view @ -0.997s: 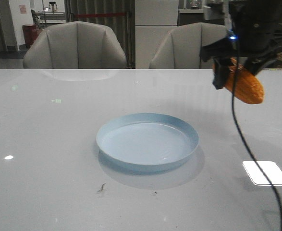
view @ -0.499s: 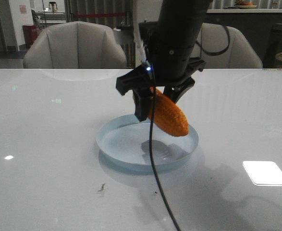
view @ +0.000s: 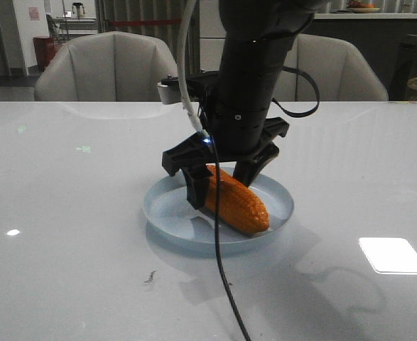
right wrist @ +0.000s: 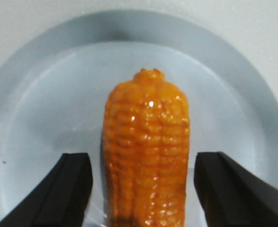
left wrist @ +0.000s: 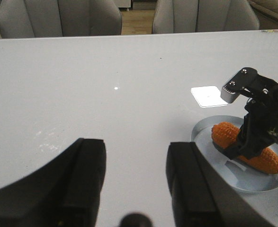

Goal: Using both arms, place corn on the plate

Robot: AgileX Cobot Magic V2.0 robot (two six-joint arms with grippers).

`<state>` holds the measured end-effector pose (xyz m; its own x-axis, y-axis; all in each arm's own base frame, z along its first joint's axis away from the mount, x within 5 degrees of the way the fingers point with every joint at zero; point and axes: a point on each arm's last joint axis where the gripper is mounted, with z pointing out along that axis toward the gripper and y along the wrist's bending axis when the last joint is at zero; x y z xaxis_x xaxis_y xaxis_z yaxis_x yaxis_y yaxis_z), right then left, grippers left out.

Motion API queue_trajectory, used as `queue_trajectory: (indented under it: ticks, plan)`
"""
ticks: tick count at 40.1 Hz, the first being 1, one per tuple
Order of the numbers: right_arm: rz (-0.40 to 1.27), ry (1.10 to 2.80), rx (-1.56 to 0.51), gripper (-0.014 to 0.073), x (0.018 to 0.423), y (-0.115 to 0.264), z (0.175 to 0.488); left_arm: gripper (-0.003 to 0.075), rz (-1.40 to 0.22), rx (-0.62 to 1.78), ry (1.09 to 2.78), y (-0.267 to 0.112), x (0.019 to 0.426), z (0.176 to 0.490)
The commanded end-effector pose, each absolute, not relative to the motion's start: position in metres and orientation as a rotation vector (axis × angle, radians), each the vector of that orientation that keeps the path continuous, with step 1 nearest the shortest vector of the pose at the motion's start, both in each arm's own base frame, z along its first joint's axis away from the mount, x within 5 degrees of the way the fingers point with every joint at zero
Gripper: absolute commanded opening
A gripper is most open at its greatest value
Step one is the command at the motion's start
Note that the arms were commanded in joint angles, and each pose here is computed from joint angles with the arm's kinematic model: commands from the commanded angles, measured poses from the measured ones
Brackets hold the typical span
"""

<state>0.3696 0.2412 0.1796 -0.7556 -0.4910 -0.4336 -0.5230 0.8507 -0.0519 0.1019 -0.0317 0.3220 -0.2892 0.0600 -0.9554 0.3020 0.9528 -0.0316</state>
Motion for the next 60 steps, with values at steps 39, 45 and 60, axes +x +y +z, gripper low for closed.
queue_trajectory:
  ticks: [39, 45, 60]
  plan:
    - [-0.047, 2.039, -0.022, 0.0566, 0.201, 0.006, 0.429, 0.0379, -0.091, 0.295, 1.605, -0.026, 0.107, 0.35]
    - [-0.029, 2.071, -0.017, 0.0566, 0.144, 0.003, 0.384, 0.0379, -0.091, 0.295, 1.605, -0.026, 0.107, 0.35]
    - [-0.011, 1.996, -0.006, 0.0566, 0.088, 0.0, 0.365, 0.0379, -0.091, 0.295, 1.605, -0.026, 0.107, 0.35]
